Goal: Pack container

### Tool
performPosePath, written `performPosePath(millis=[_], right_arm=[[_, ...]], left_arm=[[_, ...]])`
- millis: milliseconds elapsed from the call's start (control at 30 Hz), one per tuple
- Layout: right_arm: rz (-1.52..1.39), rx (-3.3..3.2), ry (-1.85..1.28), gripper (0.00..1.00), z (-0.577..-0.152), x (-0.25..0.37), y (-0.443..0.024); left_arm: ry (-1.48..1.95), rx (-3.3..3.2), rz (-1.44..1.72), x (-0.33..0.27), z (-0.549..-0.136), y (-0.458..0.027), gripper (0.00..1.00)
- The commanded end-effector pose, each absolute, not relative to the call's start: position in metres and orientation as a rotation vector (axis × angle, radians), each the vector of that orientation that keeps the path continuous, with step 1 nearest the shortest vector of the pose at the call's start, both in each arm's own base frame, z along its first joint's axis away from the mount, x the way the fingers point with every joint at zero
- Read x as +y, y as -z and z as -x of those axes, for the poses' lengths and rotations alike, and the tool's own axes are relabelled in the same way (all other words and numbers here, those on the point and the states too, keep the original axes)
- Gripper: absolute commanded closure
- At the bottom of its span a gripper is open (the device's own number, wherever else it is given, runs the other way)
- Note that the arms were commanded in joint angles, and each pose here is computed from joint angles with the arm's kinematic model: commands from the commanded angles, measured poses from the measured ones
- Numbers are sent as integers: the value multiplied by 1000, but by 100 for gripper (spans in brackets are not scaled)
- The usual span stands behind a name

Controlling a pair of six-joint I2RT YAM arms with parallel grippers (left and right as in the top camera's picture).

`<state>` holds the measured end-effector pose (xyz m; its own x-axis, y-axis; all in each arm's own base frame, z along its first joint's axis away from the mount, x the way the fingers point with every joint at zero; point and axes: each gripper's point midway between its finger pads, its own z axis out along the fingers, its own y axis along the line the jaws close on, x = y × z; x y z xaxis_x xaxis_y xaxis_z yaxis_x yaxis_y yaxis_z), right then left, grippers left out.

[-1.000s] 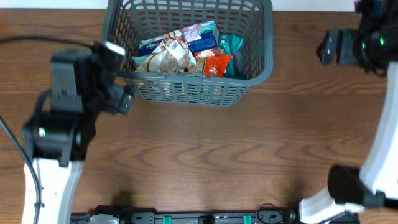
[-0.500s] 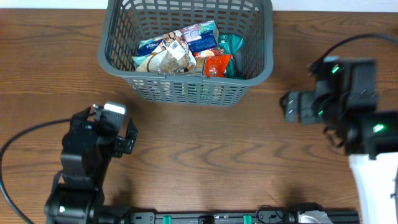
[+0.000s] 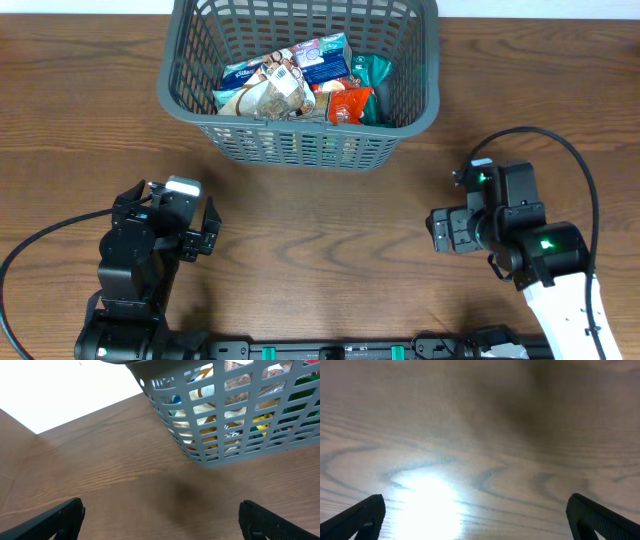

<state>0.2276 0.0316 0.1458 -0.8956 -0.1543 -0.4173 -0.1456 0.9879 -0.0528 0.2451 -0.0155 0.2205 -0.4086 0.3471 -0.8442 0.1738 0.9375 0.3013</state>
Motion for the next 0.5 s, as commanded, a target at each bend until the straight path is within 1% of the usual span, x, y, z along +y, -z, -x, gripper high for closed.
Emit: performPosePath(millis=[0, 467], right_arm=[[236, 2725, 50, 1, -225, 31, -137], [237, 2732, 51, 1, -225, 31, -136]], left_arm=[[-198, 2004, -359, -14, -245, -220, 1], [-198, 2004, -359, -14, -245, -220, 1]])
